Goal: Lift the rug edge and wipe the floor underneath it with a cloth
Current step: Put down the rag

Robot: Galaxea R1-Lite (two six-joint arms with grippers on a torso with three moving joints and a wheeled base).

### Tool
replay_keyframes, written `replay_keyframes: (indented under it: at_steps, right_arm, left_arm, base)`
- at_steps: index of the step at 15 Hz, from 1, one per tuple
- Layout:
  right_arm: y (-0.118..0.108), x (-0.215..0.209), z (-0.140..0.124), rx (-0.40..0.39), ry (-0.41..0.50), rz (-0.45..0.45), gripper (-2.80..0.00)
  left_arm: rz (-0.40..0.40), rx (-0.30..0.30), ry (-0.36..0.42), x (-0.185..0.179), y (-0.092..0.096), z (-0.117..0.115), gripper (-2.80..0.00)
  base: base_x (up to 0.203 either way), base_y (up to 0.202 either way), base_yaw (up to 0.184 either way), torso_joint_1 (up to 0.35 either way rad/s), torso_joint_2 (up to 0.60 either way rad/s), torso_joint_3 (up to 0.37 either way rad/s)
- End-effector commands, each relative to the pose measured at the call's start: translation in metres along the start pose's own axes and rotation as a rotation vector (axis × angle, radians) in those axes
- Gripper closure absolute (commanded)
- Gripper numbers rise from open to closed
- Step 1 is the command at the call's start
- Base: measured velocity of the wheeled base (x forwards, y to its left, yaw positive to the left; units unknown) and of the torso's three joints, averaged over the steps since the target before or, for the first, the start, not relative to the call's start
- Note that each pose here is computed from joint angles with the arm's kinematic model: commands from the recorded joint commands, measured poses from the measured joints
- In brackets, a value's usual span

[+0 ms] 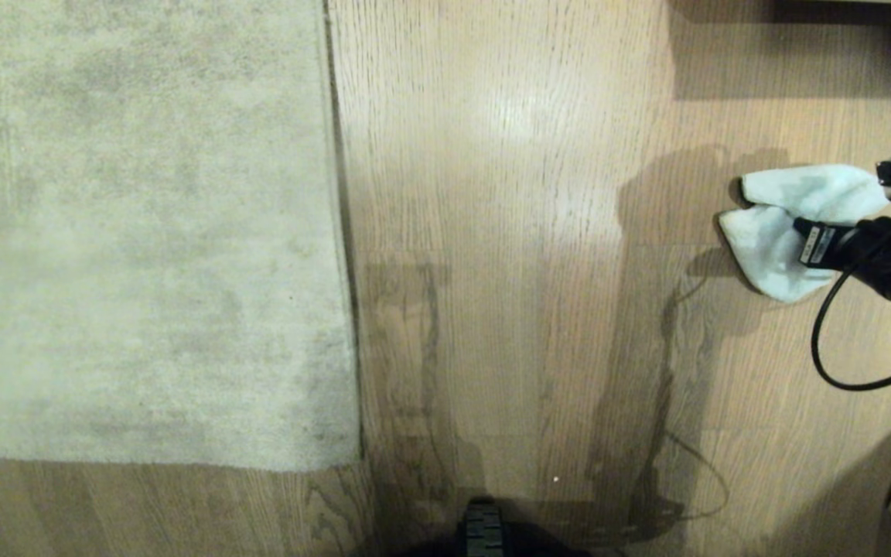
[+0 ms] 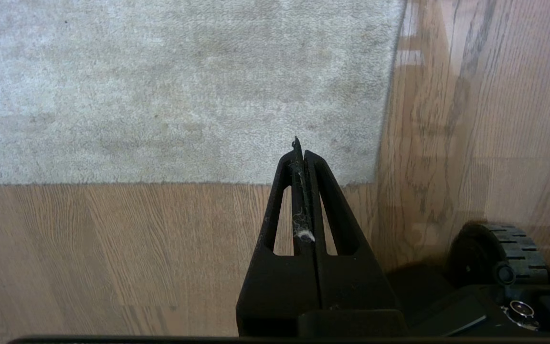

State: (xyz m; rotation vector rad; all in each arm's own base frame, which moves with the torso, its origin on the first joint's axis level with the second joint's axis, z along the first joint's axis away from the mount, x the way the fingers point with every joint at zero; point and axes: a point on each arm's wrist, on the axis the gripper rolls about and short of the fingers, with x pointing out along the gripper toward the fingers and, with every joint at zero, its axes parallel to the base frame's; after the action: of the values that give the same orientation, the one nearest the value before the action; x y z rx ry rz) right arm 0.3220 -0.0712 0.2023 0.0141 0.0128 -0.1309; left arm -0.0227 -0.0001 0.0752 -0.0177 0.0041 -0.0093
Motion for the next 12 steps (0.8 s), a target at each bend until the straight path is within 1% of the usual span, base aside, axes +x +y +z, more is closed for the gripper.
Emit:
replay_keyframes:
  at_steps: [1,3,5,8,12]
  right_arm:
    - [-0.001,0.003,-0.001,-0.001,-0.004,0.001,-2.8]
    - [-0.003,0.002,-0.001,-0.004,-0.002,0.009,-2.8]
    - [-0.006,0.0,0.002,-0.003,-0.021,0.001,-2.8]
    - [-0.011,-0.014,0.011,-0.003,-0.054,-0.022,-2.8]
    - [-0.012,-0.037,0.024,-0.005,-0.083,-0.034,-2.8]
  left_arm:
    - [0.0,-0.001,0.001,0.0,0.0,0.0,0.0]
    - [0.0,-0.001,0.001,0.0,0.0,0.0,0.0]
    - [0.0,-0.001,0.001,0.0,0.0,0.0,0.0]
    - [0.0,-0.001,0.001,0.0,0.0,0.0,0.0]
    - [0.0,-0.001,0.001,0.0,0.0,0.0,0.0]
  base:
    - [0.0,0.0,0.0,0.0,0.0,0.0]
    - [0.0,0.0,0.0,0.0,0.0,0.0]
    - [0.0,0.0,0.0,0.0,0.0,0.0]
    - [0.0,0.0,0.0,0.0,0.0,0.0]
    - [0.0,0.0,0.0,0.0,0.0,0.0]
